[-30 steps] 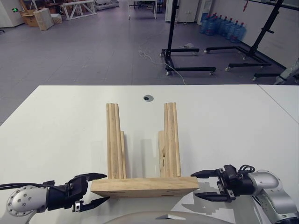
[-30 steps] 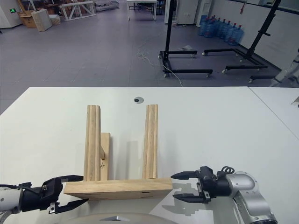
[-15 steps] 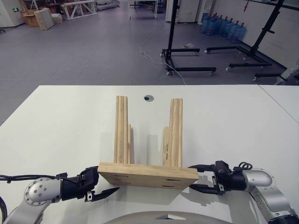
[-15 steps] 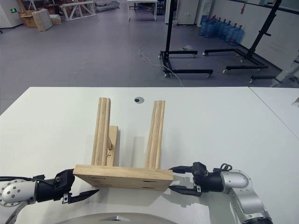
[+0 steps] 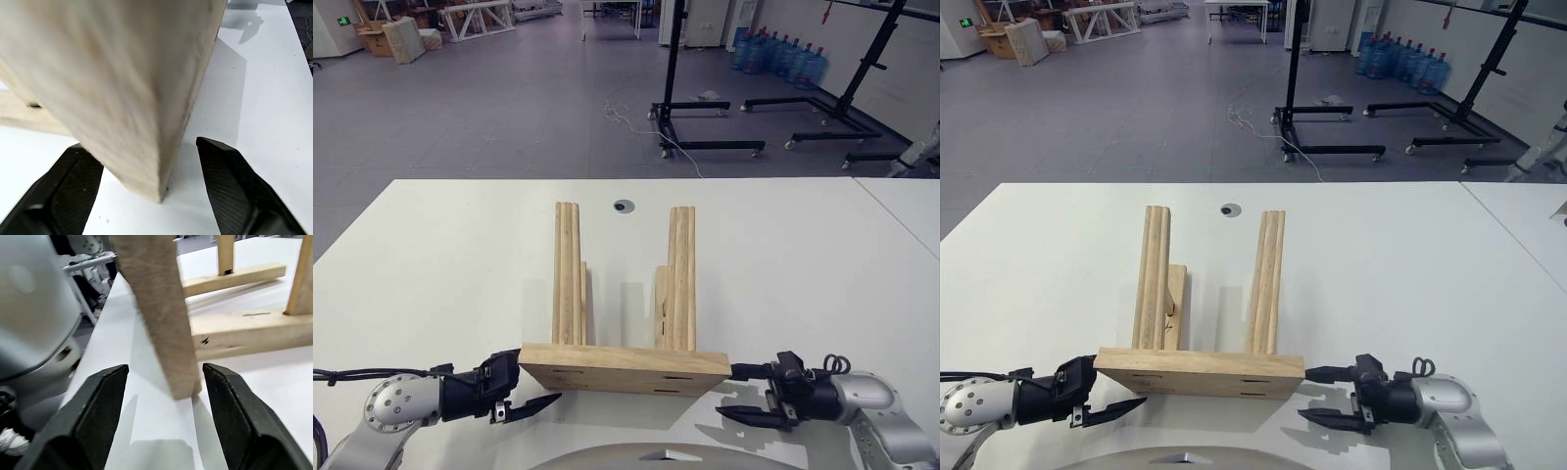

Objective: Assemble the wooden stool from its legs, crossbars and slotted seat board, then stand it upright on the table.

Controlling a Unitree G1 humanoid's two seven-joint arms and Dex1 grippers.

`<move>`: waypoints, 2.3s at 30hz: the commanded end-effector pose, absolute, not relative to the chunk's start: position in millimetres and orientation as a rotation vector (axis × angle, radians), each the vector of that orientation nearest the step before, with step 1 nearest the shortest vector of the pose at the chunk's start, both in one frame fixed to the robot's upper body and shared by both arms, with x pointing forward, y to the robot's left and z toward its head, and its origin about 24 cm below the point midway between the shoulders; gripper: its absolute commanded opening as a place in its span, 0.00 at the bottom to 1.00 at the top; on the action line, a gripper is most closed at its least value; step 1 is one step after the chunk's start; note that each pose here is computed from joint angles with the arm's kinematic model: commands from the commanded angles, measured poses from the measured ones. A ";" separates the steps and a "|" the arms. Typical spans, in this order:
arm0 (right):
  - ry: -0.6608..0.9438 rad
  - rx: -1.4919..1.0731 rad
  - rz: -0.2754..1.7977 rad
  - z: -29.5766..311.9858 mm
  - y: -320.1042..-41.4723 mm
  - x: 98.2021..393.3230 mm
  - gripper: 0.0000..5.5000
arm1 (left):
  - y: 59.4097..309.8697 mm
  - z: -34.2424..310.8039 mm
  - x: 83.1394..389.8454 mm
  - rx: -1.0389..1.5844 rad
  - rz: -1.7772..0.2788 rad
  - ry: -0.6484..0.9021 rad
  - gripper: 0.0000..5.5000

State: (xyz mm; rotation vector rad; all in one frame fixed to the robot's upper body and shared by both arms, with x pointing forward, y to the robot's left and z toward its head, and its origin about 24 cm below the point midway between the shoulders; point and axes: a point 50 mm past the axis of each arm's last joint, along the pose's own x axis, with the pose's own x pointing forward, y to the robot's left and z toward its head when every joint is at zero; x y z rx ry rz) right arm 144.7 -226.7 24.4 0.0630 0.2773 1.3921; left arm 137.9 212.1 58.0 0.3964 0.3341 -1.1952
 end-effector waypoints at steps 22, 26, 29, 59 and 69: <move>0.165 0.028 1.446 32.9 -209.1 186.2 0.27 | 209.3 58.3 170.3 0.392 -1.240 0.280 0.33; 0.159 0.035 1.471 37.6 -205.6 190.2 0.27 | 202.3 63.7 167.2 0.368 -1.295 0.258 0.32; 0.171 0.051 1.511 39.5 -201.1 189.9 0.27 | 195.6 79.9 168.2 0.260 -1.325 0.200 0.31; 1.066 0.802 1.819 207.9 -208.6 198.1 0.27 | 176.8 151.5 113.0 -0.335 -1.529 0.204 0.24; 1.227 1.028 1.721 217.7 -204.3 227.5 0.27 | 218.2 175.5 173.5 -0.650 -1.133 0.036 0.24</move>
